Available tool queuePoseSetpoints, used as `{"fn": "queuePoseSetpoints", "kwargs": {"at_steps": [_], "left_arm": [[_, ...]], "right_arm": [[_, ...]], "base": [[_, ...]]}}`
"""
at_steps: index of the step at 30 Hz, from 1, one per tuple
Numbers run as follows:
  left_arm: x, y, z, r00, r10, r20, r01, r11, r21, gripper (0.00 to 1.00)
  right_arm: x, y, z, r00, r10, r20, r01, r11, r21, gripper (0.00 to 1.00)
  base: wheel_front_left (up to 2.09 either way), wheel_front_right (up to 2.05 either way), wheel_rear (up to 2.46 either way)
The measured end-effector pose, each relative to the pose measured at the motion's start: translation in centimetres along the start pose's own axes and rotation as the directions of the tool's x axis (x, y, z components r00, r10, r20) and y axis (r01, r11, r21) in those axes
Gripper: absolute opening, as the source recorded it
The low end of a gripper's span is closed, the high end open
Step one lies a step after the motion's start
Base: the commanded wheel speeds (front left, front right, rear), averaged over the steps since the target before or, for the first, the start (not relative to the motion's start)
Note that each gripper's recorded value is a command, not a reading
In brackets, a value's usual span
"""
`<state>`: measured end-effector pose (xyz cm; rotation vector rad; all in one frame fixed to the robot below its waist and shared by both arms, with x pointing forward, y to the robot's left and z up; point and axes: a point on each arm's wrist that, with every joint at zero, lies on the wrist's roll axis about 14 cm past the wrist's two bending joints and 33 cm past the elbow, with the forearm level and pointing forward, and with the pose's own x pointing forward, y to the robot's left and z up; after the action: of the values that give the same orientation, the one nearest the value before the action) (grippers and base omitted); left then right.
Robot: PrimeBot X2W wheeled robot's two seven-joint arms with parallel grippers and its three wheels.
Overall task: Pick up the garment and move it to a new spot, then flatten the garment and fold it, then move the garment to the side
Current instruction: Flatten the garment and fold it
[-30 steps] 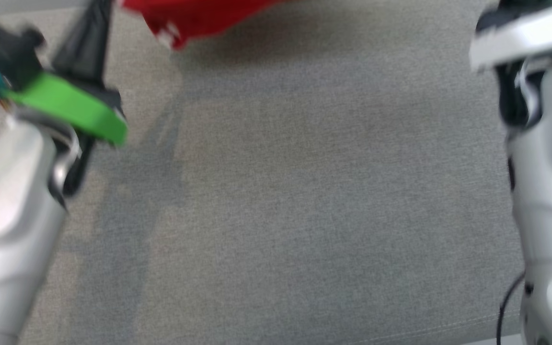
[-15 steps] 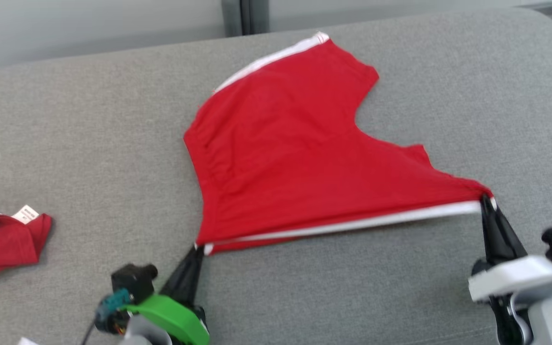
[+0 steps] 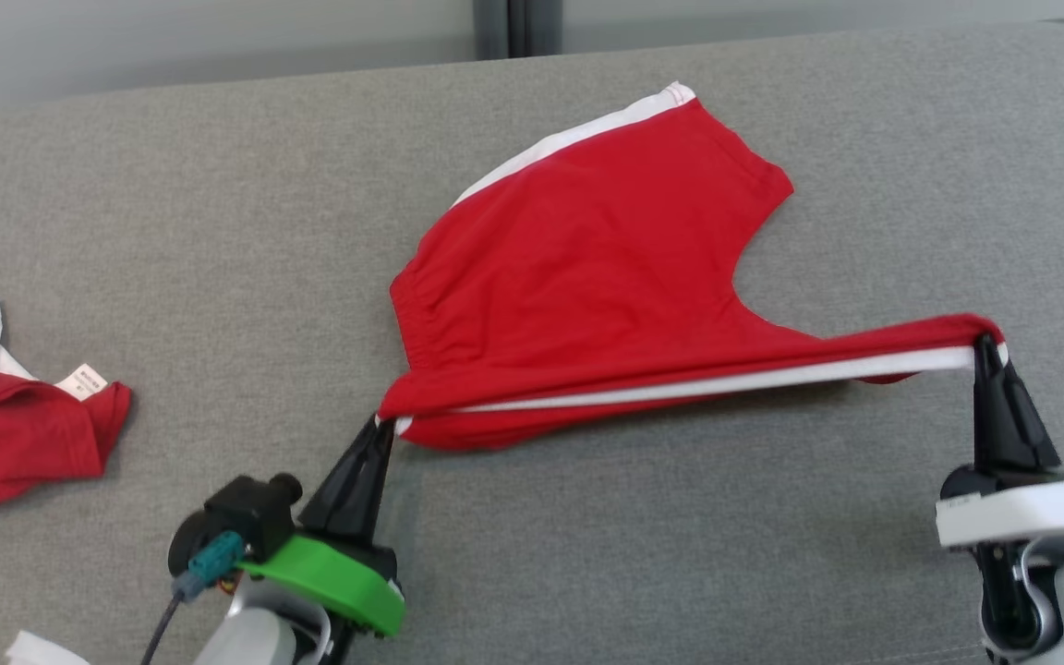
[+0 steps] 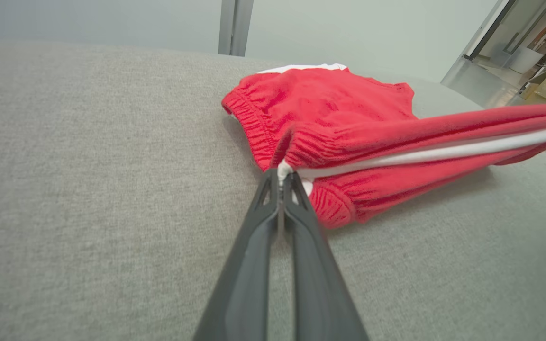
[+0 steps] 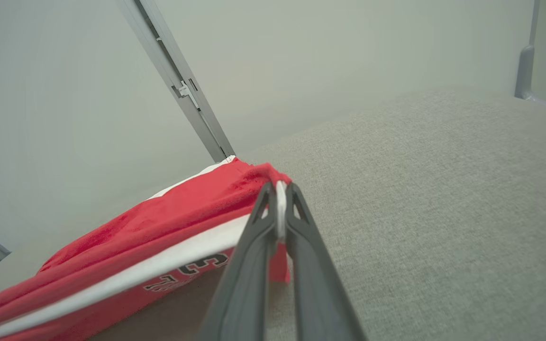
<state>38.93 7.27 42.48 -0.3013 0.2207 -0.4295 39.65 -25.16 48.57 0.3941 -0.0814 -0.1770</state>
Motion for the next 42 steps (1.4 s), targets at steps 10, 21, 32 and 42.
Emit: {"fn": "queuePoseSetpoints", "kwargs": {"at_steps": [10,21,32,42], "left_arm": [[5.3,2.0,5.1,0.993,-0.032,0.115,0.022,0.996,0.085,0.0],[10.6,5.0,5.5,0.994,-0.034,0.108,0.023,0.995,0.102,0.0],[11.4,8.0,2.1,0.998,0.05,0.041,-0.052,0.998,0.038,1.0],[8.7,8.4,1.5,0.992,0.116,0.039,-0.116,0.993,0.009,1.0]], "right_arm": [[11.2,7.2,1.1,0.983,0.177,0.059,-0.171,0.981,-0.09,0.0],[20.6,12.3,-4.1,0.963,0.262,-0.064,-0.269,0.924,-0.272,0.0],[22.6,12.1,-10.2,0.958,0.25,-0.139,-0.282,0.905,-0.318,1.0],[19.5,7.6,-11.5,0.955,0.181,-0.234,-0.263,0.882,-0.392,1.0]], "base": [[0.0,0.0,0.0],[0.0,0.0,0.0],[0.0,0.0,0.0],[0.0,0.0,0.0]]}}
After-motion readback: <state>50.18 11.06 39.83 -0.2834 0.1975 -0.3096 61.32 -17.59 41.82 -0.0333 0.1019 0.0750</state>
